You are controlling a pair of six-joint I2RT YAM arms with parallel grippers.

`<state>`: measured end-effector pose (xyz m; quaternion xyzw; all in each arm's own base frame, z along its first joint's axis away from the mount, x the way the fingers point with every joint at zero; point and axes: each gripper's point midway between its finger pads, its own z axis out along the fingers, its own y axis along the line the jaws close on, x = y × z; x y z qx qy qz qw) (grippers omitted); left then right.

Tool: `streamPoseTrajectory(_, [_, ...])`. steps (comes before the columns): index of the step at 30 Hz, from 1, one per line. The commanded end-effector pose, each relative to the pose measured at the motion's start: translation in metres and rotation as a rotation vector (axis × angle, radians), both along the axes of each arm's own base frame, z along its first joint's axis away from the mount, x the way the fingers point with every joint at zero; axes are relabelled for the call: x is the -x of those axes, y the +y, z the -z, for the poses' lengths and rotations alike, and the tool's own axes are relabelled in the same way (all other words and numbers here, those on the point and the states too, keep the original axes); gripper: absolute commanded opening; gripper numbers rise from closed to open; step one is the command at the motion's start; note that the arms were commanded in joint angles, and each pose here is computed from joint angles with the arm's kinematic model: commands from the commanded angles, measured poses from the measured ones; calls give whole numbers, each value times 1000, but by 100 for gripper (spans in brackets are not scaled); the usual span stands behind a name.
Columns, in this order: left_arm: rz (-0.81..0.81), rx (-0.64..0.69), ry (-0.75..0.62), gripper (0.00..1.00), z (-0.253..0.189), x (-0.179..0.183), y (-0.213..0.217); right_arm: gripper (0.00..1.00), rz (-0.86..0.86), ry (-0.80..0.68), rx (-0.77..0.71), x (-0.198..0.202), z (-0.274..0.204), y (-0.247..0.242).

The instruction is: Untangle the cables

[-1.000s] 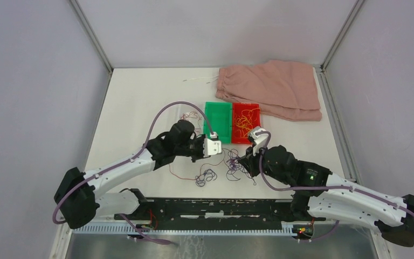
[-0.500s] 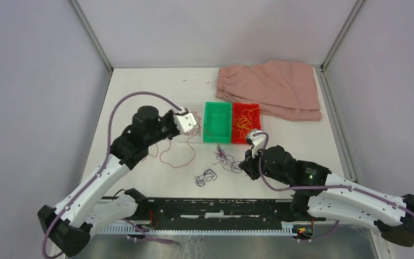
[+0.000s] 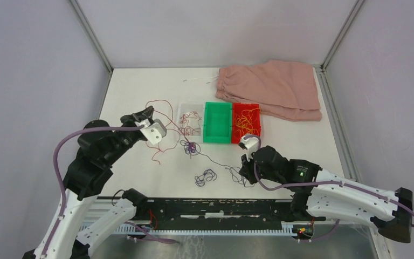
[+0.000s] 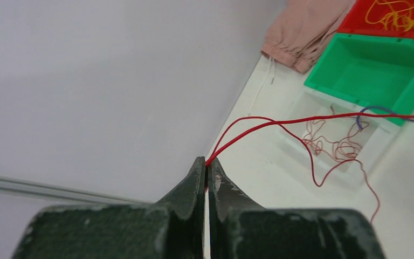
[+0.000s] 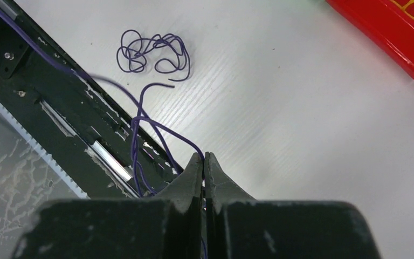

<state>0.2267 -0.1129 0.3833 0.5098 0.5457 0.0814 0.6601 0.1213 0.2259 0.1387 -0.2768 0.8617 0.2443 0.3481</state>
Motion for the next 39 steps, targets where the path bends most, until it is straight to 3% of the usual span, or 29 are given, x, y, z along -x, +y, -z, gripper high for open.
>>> streamPoseTrajectory(1, [-146,-95,-147,3,-34,1,36,0,65,0,23,-6,-2,-7])
streamPoseTrajectory(6, [-392,-194,-329,3,-80,3,86,0,170,-2,89,-12,7,-30])
streamPoseTrajectory(17, [-626,-401,-427,3,-124,7,129,0,366,-62,191,-28,-7,-73])
streamPoseTrajectory(20, [-625,-359,-420,3,-127,3,126,0,399,-76,181,-28,-11,-81])
streamPoseTrajectory(25, [-516,-366,-291,3,-80,-8,108,1,404,-88,155,-31,-19,-78])
streamPoseTrajectory(30, [-426,-465,-131,3,-3,-11,98,35,273,-96,6,-32,-32,-36])
streamPoseTrajectory(33, [-461,-462,-99,3,15,-15,101,57,205,-113,-11,-37,-37,-13])
streamPoseTrajectory(36, [-501,-421,-121,3,4,-16,105,65,129,-138,-28,-40,-42,7])
streamPoseTrajectory(39, [-534,-396,-175,3,-20,-15,110,66,40,-141,-56,-37,-42,26])
